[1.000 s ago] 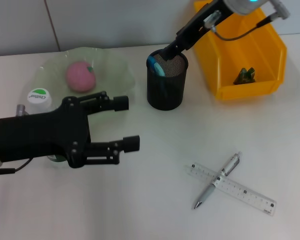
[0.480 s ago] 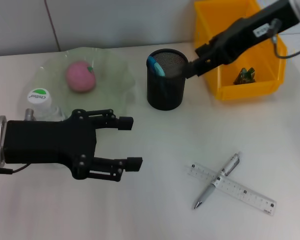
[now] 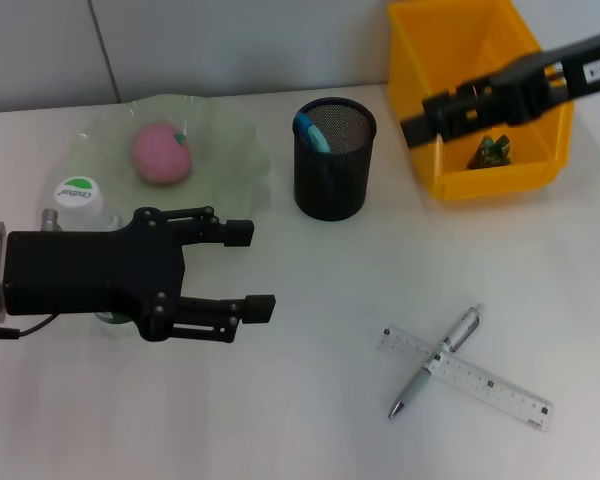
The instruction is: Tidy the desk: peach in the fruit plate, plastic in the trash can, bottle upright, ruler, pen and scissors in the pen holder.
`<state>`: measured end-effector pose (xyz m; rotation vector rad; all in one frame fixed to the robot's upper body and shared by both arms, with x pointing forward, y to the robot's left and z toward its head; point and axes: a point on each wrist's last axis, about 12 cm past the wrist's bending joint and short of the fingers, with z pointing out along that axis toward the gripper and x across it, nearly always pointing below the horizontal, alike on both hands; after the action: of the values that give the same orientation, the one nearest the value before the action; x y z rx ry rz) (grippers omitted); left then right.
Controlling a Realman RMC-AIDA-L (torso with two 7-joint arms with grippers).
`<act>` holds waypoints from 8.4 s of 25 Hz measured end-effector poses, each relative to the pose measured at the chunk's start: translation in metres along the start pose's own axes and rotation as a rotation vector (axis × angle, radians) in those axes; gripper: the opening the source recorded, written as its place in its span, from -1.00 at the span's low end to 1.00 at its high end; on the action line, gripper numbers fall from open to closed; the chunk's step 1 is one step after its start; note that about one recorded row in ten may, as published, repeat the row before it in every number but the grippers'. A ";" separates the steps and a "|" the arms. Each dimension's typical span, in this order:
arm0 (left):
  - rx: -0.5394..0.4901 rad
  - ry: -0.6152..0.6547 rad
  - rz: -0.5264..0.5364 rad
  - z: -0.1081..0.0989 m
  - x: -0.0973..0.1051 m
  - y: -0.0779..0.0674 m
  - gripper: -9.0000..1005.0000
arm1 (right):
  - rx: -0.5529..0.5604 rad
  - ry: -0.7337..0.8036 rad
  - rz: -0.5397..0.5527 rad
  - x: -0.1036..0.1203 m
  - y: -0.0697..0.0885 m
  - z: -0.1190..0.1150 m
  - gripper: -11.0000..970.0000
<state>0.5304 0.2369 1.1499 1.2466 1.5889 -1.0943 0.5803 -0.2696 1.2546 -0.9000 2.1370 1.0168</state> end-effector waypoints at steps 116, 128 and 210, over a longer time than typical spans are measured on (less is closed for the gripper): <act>0.017 0.107 0.037 0.006 0.054 -0.012 0.67 | 0.338 0.807 -0.270 0.056 0.031 0.187 0.22; 0.012 0.104 0.036 0.005 0.054 -0.012 0.67 | 0.341 0.810 -0.260 0.058 0.029 0.188 -0.20; 0.037 0.097 0.023 0.007 0.056 -0.014 0.66 | 0.417 -0.493 -0.288 0.009 -0.043 0.122 -0.18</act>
<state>0.5078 0.2434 1.0967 1.3576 1.6289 -1.0670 0.6353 -0.1931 1.1659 -0.6440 1.6540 0.5435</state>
